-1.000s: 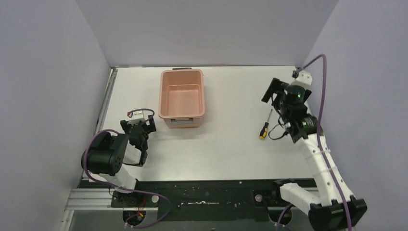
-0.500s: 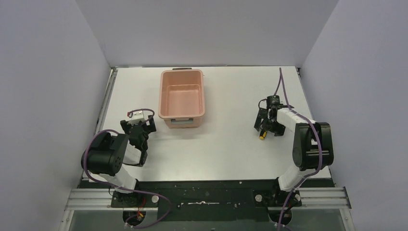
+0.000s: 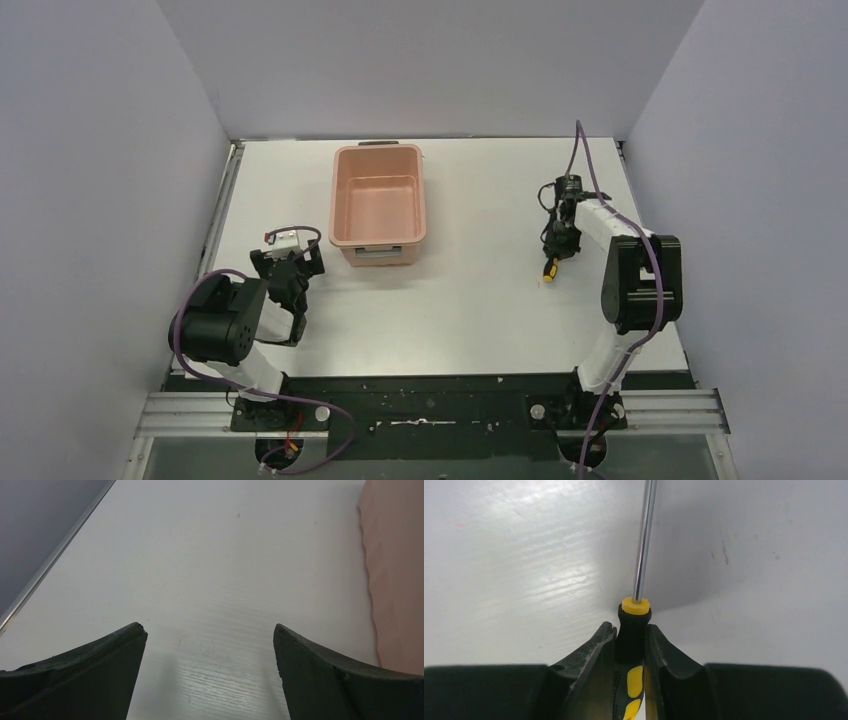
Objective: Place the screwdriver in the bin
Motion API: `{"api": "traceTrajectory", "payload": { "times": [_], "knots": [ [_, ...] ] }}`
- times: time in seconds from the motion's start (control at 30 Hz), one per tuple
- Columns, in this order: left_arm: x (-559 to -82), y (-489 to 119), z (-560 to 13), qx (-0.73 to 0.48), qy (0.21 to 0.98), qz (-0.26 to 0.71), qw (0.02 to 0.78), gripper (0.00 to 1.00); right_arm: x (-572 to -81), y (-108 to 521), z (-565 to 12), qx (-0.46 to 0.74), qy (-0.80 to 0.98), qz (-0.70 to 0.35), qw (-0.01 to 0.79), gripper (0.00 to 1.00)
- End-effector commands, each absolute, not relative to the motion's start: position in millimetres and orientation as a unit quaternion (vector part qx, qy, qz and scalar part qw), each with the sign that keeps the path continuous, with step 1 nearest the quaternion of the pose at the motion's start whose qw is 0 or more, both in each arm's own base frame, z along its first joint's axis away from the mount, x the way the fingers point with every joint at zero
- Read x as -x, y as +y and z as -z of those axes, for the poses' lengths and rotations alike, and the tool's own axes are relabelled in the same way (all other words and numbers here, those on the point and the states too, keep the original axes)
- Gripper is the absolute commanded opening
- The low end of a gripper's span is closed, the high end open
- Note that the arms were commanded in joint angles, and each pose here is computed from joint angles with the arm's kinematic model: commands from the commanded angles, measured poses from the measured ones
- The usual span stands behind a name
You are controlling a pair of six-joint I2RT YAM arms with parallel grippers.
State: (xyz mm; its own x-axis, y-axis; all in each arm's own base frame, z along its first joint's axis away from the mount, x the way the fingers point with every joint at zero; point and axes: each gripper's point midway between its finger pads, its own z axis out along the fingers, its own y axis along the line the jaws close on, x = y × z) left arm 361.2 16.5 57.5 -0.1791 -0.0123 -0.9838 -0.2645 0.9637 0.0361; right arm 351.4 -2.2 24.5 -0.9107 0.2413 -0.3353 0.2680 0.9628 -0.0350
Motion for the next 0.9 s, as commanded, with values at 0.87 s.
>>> {"api": "traceTrajectory", "payload": {
  "times": [0.87],
  "knots": [
    [-371.4, 16.0, -77.0, 0.096, 0.741, -0.09, 0.658, 0.97, -454.3, 367.7, -314.1, 0.059, 0.836, -0.266, 0.477, 0.0]
  ]
}}
